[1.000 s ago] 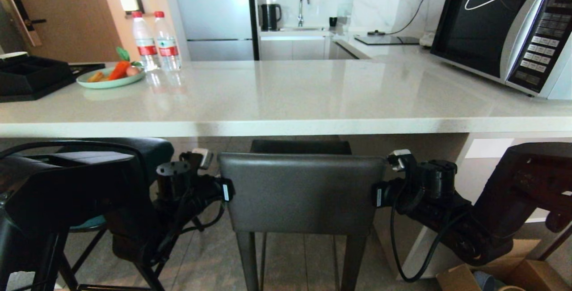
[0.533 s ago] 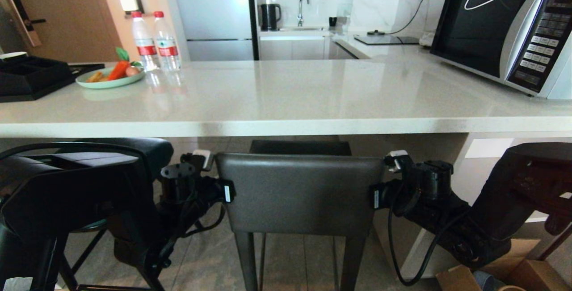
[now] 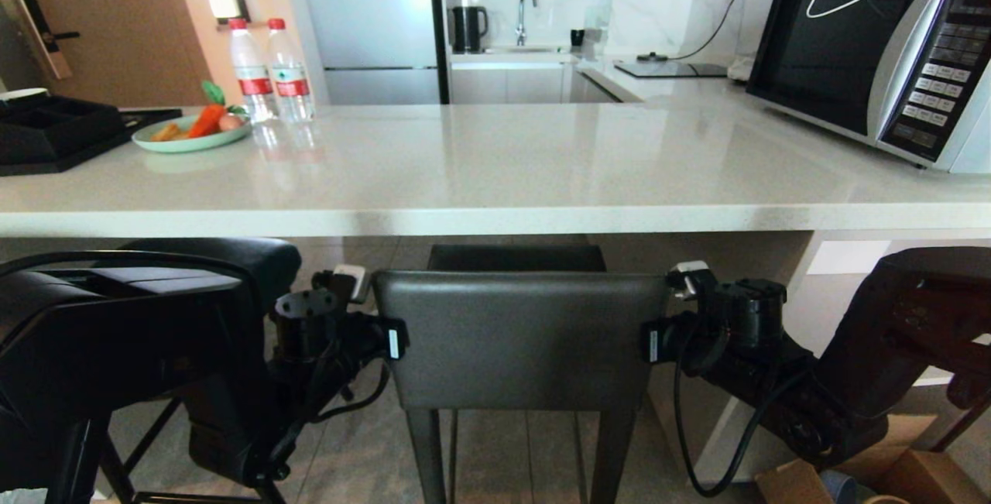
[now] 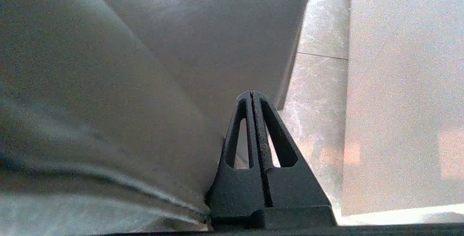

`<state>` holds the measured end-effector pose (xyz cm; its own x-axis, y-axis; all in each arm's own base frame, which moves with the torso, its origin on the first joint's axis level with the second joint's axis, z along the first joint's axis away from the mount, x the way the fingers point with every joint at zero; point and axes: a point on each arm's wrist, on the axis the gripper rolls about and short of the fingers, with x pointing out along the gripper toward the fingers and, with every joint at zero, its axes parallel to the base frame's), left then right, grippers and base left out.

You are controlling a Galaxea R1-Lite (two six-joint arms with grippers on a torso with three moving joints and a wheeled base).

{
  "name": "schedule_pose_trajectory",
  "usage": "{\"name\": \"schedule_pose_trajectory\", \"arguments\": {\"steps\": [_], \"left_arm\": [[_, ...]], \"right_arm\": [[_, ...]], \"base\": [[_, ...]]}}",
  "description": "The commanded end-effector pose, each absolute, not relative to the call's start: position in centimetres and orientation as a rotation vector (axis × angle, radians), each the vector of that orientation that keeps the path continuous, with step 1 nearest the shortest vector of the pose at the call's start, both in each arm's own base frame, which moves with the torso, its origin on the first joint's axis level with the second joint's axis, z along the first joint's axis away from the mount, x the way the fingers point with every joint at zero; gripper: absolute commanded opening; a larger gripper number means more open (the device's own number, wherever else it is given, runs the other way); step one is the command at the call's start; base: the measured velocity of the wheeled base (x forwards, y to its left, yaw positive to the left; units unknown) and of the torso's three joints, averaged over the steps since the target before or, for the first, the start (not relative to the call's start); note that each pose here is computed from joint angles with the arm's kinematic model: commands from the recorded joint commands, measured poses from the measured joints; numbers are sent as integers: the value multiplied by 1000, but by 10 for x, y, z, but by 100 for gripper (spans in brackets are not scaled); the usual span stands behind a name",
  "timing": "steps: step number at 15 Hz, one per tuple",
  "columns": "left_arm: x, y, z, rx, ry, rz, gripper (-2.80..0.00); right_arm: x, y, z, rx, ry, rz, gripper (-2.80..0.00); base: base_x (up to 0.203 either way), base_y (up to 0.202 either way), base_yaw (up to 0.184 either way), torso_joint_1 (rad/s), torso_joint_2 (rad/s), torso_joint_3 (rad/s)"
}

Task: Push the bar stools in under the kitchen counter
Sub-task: Pull the gray chair out from under the dining table

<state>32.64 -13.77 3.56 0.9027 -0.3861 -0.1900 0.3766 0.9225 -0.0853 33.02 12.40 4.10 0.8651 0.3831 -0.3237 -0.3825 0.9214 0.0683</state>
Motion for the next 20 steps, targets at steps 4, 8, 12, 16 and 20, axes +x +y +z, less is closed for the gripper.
{"name": "schedule_pose_trajectory", "arguments": {"steps": [4,8,12,16,20], "left_arm": [[323,-139,25,-36,186,-411,-280],[311,-140,18,0,227,-430,-280],[298,-144,14,19,264,-456,-280],[299,-145,11,19,268,-454,-280],[301,-145,14,17,256,-454,-280]], "right_arm": [[324,129,42,-8,338,385,-280],[321,129,49,-11,333,376,-280],[314,131,50,-14,345,387,-280],[314,131,49,-14,348,387,-280],[315,132,49,-14,345,386,-280]], "base": [[0,0,0,0,0,0],[0,0,0,0,0,0],[-59,0,-1,2,0,3],[-193,0,-2,-1,2,5],[-193,0,-1,3,3,1]]}}
